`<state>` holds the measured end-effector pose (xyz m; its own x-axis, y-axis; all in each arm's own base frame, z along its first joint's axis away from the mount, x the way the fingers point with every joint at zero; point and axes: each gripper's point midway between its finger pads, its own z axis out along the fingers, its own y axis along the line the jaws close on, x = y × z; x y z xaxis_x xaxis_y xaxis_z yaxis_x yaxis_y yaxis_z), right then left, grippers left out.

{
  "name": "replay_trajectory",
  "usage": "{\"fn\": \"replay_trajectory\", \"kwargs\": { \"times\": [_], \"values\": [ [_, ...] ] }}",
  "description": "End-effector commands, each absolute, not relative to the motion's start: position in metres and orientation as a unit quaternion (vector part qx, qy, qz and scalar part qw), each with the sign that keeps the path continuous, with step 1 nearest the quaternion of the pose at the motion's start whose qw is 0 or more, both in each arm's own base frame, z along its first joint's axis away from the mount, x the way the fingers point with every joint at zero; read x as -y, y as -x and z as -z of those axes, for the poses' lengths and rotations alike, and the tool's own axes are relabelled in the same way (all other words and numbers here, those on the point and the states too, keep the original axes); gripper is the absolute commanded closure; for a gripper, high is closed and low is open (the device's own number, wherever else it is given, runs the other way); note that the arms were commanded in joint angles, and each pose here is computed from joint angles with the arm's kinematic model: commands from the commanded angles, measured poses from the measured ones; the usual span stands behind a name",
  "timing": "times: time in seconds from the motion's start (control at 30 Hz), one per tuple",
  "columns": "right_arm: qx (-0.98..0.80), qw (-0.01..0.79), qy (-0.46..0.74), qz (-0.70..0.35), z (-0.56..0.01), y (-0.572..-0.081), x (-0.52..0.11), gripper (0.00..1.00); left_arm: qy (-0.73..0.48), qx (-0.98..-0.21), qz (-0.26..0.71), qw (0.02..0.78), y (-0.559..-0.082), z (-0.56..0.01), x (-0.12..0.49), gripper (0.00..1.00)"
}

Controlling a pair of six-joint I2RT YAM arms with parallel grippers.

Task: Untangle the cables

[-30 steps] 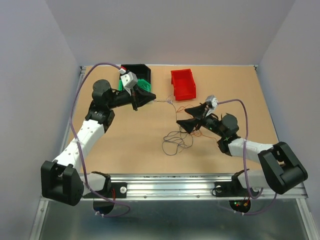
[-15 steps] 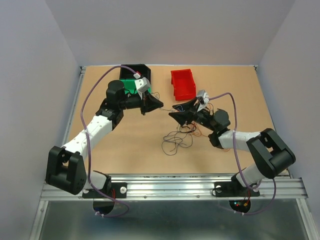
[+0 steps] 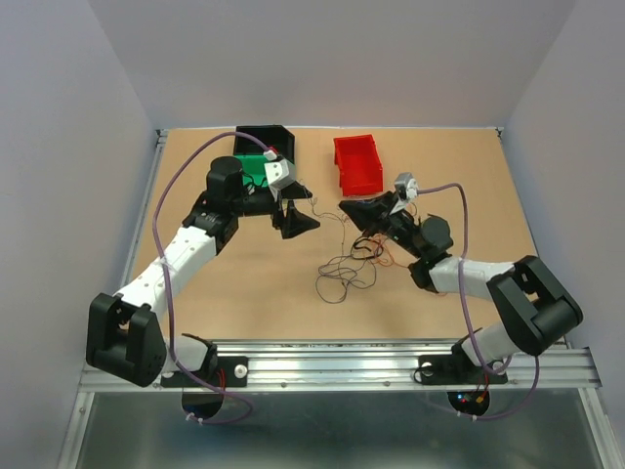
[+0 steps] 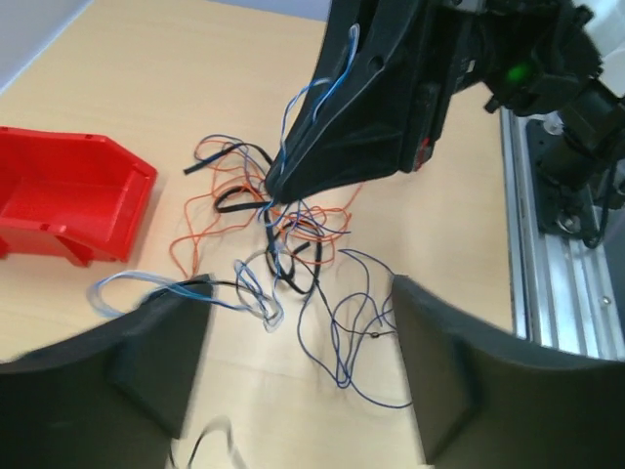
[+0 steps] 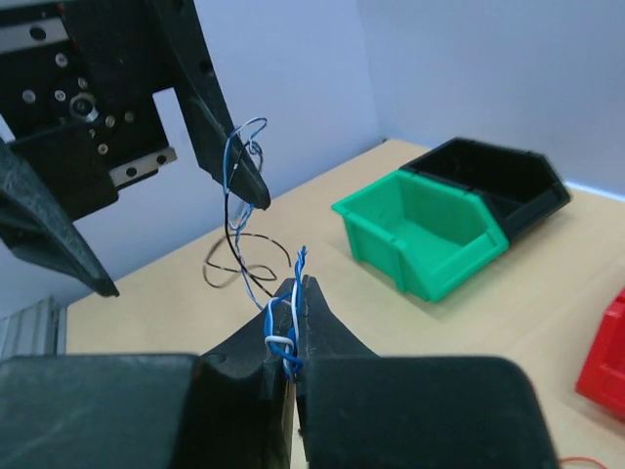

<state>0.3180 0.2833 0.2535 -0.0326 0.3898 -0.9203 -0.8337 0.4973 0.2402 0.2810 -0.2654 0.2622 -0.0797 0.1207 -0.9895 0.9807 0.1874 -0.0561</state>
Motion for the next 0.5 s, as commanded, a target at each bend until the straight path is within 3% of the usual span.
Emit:
{"fn": "replay_trajectory", "kwargs": {
  "times": [0.0,0.2,0.47],
  "values": [
    [-0.486,0.741,0.153,-0.439,-0.304,-0.308,-0.255,0.99,-0.489,-0.565,0.373,0.549,-0.287,-0.297,0.257,0.01],
    [-0.473,0.772,0.114,-0.410,-0.316,-0.296,-0.226,0.99,-0.463,-0.578,0.339,0.580,-0.300,-0.302,0.250,0.01],
    [-0.506,0.769,0.068,-0.385,-0.305,-0.300,-0.208,1.00,-0.341,-0.625,0.220,0.667,-0.347,-0.324,0.208,0.01]
  ]
}}
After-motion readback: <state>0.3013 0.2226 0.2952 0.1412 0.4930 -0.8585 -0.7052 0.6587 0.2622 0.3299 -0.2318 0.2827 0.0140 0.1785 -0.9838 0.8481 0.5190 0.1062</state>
